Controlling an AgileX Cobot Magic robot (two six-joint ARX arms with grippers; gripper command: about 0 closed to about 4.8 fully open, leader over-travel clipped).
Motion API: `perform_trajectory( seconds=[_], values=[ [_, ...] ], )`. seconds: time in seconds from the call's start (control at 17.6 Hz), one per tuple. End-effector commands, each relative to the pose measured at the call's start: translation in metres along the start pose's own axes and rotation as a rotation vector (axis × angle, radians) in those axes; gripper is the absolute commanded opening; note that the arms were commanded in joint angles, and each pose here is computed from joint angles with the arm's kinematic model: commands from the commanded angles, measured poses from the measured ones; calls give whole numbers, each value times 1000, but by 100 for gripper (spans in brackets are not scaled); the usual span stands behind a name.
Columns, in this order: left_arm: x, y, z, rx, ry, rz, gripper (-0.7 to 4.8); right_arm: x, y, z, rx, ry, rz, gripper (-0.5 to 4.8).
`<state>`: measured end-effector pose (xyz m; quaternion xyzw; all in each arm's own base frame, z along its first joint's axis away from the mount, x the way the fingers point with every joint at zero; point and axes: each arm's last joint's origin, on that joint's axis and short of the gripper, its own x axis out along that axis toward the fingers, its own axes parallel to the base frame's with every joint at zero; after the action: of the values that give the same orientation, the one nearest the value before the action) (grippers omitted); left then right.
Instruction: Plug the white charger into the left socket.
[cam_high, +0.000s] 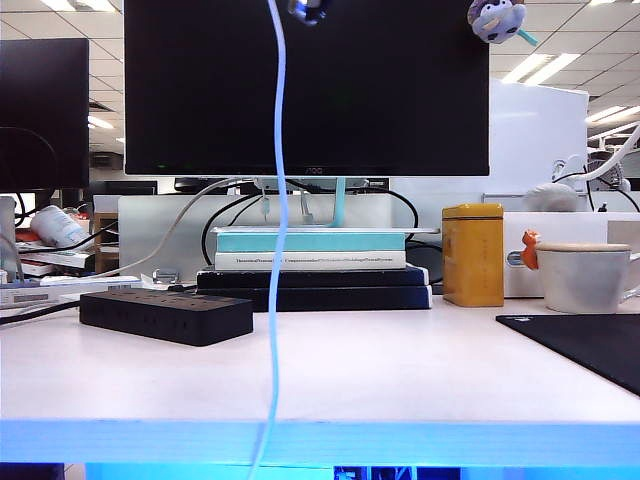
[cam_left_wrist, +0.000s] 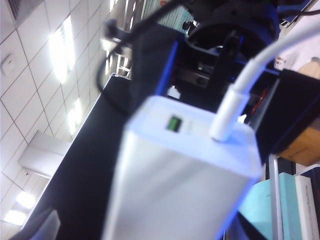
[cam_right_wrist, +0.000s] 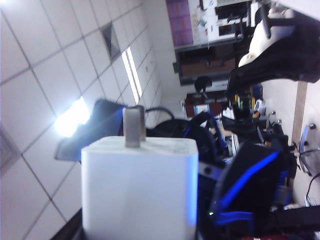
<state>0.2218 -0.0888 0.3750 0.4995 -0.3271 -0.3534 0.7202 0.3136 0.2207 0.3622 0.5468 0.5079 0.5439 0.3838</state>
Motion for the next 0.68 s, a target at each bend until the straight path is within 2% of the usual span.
perform_trajectory(
  seconds=[0.06, 0.28, 0.68],
  values=[
    [-1, 3, 2, 10, -10, 10, 479, 12, 5, -11, 5, 40, 11, 202],
    [-1, 2, 2, 6, -8, 5, 479, 17, 3, -13, 10, 51, 10, 202],
    [-3, 4, 6, 17, -36, 7, 479, 14, 5, -9, 13, -14, 43, 202]
  ],
)
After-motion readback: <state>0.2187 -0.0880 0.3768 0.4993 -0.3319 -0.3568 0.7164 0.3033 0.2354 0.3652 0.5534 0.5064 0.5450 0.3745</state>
